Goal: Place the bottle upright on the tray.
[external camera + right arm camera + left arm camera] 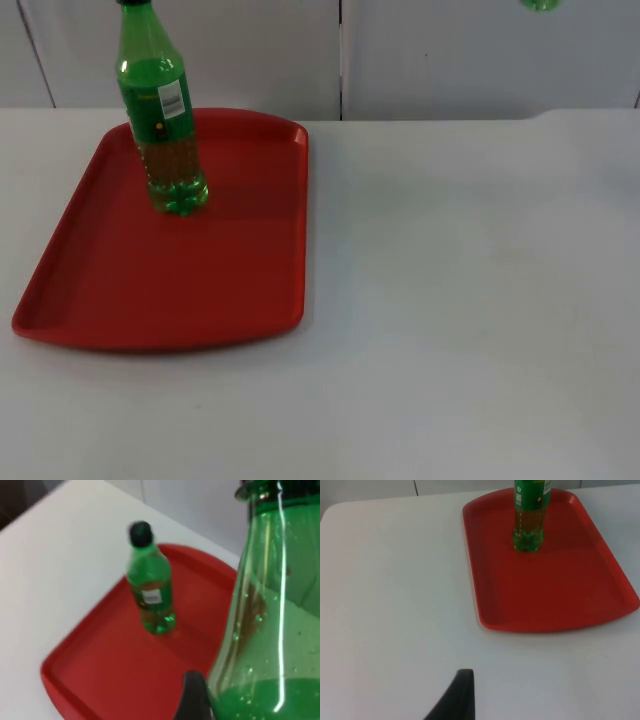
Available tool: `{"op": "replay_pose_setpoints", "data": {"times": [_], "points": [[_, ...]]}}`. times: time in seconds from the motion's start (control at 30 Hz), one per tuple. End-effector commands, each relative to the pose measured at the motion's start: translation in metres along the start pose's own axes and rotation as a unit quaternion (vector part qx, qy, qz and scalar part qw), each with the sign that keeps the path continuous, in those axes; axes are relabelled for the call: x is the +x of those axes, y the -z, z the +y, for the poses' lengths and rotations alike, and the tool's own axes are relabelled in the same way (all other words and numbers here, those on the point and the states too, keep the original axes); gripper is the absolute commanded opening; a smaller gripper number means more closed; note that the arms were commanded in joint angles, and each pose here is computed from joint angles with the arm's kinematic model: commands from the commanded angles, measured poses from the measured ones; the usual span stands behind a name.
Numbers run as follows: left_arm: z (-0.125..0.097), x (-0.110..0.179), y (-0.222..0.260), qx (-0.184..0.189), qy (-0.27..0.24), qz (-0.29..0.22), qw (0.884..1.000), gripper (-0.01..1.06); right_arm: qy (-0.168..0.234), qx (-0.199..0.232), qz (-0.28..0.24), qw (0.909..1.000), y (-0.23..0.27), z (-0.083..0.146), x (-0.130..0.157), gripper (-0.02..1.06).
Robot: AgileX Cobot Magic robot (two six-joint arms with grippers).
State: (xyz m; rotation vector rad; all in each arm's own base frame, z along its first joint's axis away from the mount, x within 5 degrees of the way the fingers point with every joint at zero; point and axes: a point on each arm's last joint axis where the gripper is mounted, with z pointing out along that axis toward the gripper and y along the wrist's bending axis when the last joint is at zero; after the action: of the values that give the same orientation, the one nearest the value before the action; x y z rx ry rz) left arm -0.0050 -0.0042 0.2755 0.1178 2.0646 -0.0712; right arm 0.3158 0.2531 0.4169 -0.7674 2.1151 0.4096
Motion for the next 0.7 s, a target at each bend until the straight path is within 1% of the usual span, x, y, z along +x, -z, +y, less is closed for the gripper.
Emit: {"op": "replay_pose_setpoints", "data": {"times": [0.0, 0.1, 0.17, 0.2, 0.3, 0.33, 0.37, 0.43, 0.47, 0.5, 0.53, 0.57, 0.6, 0.63, 0.67], "points": [[0.000, 0.001, 0.000, 0.001, 0.004, -0.002, 1.000, 1.05, 0.010, -0.006, -0.042, 0.9990, 0.012, 0.009, 0.004, 0.00], [0.000, 0.001, 0.000, 0.001, 0.004, -0.002, 1.000, 1.05, 0.016, -0.017, -0.096, 0.9951, 0.017, 0.022, 0.020, 0.00], [0.000, 0.001, 0.000, 0.001, 0.004, -0.002, 1.000, 1.05, 0.018, -0.025, -0.135, 0.9904, 0.015, 0.030, 0.033, 0.00], [0.000, 0.001, 0.000, 0.001, 0.004, -0.002, 1.000, 1.05, 0.018, -0.025, -0.135, 0.9904, 0.015, 0.030, 0.033, 0.00], [0.000, 0.001, 0.000, 0.001, 0.004, -0.002, 1.000, 1.05, 0.021, -0.034, -0.206, 0.9778, 0.005, 0.040, 0.059, 0.00], [0.000, 0.001, 0.000, 0.001, 0.004, -0.002, 1.000, 1.05, 0.022, -0.037, -0.233, 0.9715, 0.001, 0.044, 0.068, 0.00], [0.000, 0.001, 0.000, 0.001, 0.004, -0.002, 1.000, 1.05, 0.022, -0.037, -0.233, 0.9715, 0.001, 0.044, 0.068, 0.00], [0.000, 0.001, 0.000, 0.001, 0.004, -0.002, 1.000, 1.05, 0.023, -0.041, -0.279, 0.9592, -0.010, 0.049, 0.091, 0.00], [0.000, 0.001, 0.000, 0.001, 0.004, -0.002, 1.000, 1.05, 0.031, -0.047, -0.333, 0.9411, -0.013, 0.055, 0.103, 0.00], [0.000, 0.001, 0.000, 0.001, 0.004, -0.002, 1.000, 1.05, 0.040, -0.051, -0.368, 0.9275, -0.014, 0.057, 0.113, 0.00], [0.000, 0.001, 0.000, 0.001, 0.004, -0.002, 1.000, 1.05, 0.040, -0.051, -0.368, 0.9275, -0.014, 0.057, 0.113, 0.00], [0.000, 0.001, 0.000, 0.001, 0.004, -0.002, 1.000, 1.05, 0.048, -0.053, -0.391, 0.9178, -0.018, 0.058, 0.123, 0.00], [0.000, 0.001, 0.000, 0.001, 0.004, -0.002, 1.000, 1.05, 0.054, -0.058, -0.419, 0.9044, -0.021, 0.059, 0.128, 0.00], [0.000, 0.001, 0.000, 0.001, 0.004, -0.002, 1.000, 1.05, 0.060, -0.062, -0.428, 0.8996, -0.027, 0.060, 0.135, 0.00], [0.000, 0.001, 0.000, 0.001, 0.004, -0.002, 1.000, 1.05, 0.058, -0.061, -0.418, 0.9046, -0.037, 0.061, 0.141, 0.00]]}}
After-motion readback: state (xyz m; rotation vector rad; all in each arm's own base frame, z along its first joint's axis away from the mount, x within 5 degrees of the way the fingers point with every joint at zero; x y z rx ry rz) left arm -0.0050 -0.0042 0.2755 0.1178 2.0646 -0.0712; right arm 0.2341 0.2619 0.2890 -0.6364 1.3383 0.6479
